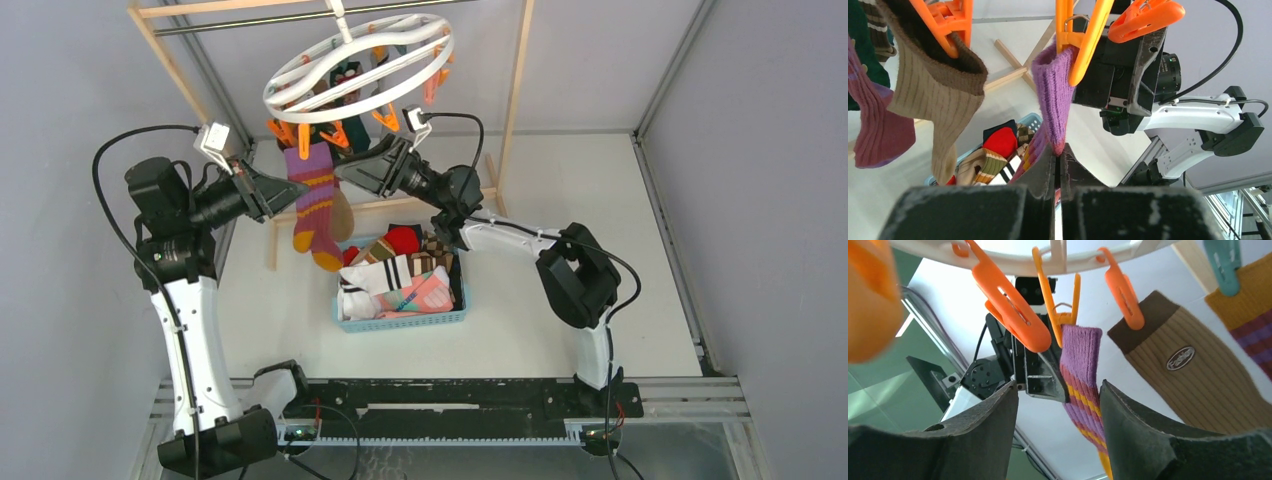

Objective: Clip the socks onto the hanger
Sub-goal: Clamp the sock onto the hanger.

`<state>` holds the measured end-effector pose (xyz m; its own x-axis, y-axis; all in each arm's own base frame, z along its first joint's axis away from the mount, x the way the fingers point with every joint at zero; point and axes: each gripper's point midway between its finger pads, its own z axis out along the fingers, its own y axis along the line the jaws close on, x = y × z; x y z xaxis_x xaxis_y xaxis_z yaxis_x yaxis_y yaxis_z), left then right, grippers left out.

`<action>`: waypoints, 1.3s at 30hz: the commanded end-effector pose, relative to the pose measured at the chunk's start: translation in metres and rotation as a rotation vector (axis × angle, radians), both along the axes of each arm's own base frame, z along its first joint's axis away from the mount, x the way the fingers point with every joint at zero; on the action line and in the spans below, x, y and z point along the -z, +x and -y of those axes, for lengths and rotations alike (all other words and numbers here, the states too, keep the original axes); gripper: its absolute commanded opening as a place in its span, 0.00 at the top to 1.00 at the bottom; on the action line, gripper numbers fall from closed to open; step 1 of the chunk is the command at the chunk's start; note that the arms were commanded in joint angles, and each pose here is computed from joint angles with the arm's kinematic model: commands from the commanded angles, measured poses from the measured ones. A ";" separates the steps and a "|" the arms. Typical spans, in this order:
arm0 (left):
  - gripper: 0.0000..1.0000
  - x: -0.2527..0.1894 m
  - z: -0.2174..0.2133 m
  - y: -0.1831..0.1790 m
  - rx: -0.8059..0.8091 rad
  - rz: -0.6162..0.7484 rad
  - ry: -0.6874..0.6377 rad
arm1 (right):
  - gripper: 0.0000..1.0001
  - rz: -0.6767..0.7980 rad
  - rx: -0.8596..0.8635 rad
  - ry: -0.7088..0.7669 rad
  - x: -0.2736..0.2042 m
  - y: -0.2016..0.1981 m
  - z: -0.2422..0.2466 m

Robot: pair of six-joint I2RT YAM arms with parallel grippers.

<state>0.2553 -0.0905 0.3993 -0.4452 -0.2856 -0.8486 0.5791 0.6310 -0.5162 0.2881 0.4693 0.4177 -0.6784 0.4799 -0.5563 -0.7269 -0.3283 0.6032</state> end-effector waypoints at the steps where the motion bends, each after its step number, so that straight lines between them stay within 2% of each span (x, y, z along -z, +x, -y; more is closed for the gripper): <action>1: 0.99 -0.015 -0.002 -0.006 -0.018 0.072 0.044 | 0.32 0.111 0.067 0.104 -0.051 -0.006 0.029; 11: 0.99 -0.017 -0.004 -0.004 -0.035 0.076 0.052 | 0.32 0.178 0.057 0.154 -0.072 -0.012 0.025; 20: 0.99 -0.019 -0.004 -0.005 -0.039 0.079 0.058 | 0.42 0.201 0.027 0.167 -0.085 -0.016 0.015; 24: 0.99 -0.021 -0.005 -0.005 -0.053 0.089 0.074 | 0.50 0.190 0.018 0.157 -0.079 -0.017 0.012; 29: 1.00 -0.022 -0.007 -0.005 -0.064 0.087 0.080 | 0.45 0.171 0.036 0.146 -0.068 -0.018 0.015; 33: 1.00 -0.024 -0.006 -0.006 -0.064 0.093 0.080 | 0.46 0.175 0.048 0.124 -0.067 -0.018 0.015; 39: 1.00 -0.027 -0.006 -0.008 -0.066 0.102 0.083 | 0.61 0.188 0.072 0.133 -0.074 -0.020 0.018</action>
<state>0.2550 -0.0843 0.4022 -0.4219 -0.2696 -0.8656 0.5473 0.6854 -0.4803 0.2867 0.4701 0.4517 -0.5932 0.5403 -0.5969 -0.8015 -0.3263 0.5012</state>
